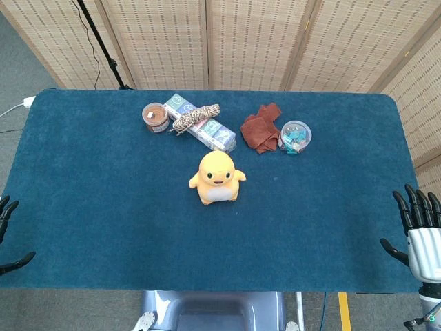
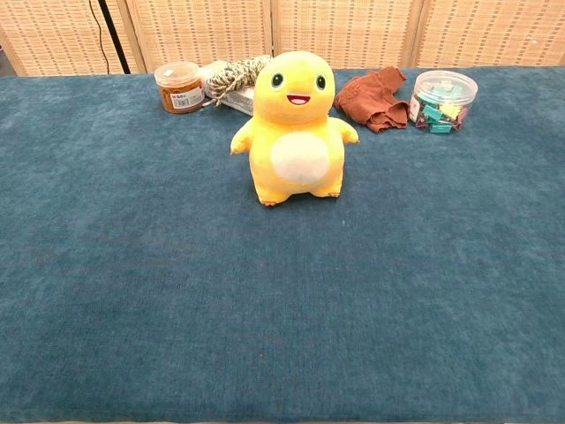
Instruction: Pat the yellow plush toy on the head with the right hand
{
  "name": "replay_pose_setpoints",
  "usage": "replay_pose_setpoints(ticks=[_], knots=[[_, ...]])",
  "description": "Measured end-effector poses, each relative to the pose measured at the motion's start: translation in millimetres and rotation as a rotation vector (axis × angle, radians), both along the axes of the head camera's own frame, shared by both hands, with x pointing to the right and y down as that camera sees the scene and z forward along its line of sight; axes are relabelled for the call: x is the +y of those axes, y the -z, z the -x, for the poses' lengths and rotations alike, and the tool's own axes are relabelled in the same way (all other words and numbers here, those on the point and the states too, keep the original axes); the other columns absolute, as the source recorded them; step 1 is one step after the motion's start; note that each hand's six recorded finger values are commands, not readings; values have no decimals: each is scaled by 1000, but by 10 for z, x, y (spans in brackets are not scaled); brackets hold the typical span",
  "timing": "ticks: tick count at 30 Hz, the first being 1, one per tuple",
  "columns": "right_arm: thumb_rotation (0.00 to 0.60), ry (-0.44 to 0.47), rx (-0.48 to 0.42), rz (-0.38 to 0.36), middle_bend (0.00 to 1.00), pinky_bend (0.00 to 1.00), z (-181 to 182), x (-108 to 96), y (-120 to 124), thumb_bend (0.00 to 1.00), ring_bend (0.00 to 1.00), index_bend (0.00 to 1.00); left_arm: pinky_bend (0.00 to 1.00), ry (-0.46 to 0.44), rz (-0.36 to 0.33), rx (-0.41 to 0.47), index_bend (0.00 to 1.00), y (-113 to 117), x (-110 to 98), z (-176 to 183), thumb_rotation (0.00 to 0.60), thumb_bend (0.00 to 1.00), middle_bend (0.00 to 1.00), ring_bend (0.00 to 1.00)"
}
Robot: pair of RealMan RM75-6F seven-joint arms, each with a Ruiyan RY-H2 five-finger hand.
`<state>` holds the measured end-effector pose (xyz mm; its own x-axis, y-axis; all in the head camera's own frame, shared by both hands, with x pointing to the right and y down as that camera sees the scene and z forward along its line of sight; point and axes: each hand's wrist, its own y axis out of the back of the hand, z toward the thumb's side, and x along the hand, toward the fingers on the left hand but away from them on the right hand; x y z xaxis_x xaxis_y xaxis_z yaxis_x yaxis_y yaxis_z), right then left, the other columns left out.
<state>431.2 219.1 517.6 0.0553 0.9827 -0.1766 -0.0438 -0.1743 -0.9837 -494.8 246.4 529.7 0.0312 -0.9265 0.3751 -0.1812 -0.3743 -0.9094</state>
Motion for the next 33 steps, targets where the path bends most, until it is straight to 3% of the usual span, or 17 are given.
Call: replay_pose_setpoints(ticks=[10, 20, 26, 33], knots=[[600, -7, 0, 25, 0, 0, 7, 14, -34, 0, 0, 0, 0, 7, 3, 5, 0, 5, -1, 17, 600, 0, 0, 0], [600, -3, -64, 66, 0, 0, 47, -3, -87, 0, 0, 0, 0, 13, 4, 12, 0, 14, -7, 31, 600, 0, 0, 0], [600, 37, -113, 74, 0, 0, 189, -122, -138, 0, 0, 0, 0, 24, 0, 20, 0, 35, -14, 60, 600, 0, 0, 0], [600, 114, -205, 66, 0, 0, 516, -423, -115, 0, 0, 0, 0, 23, 5, 18, 0, 18, -27, 52, 600, 0, 0, 0]])
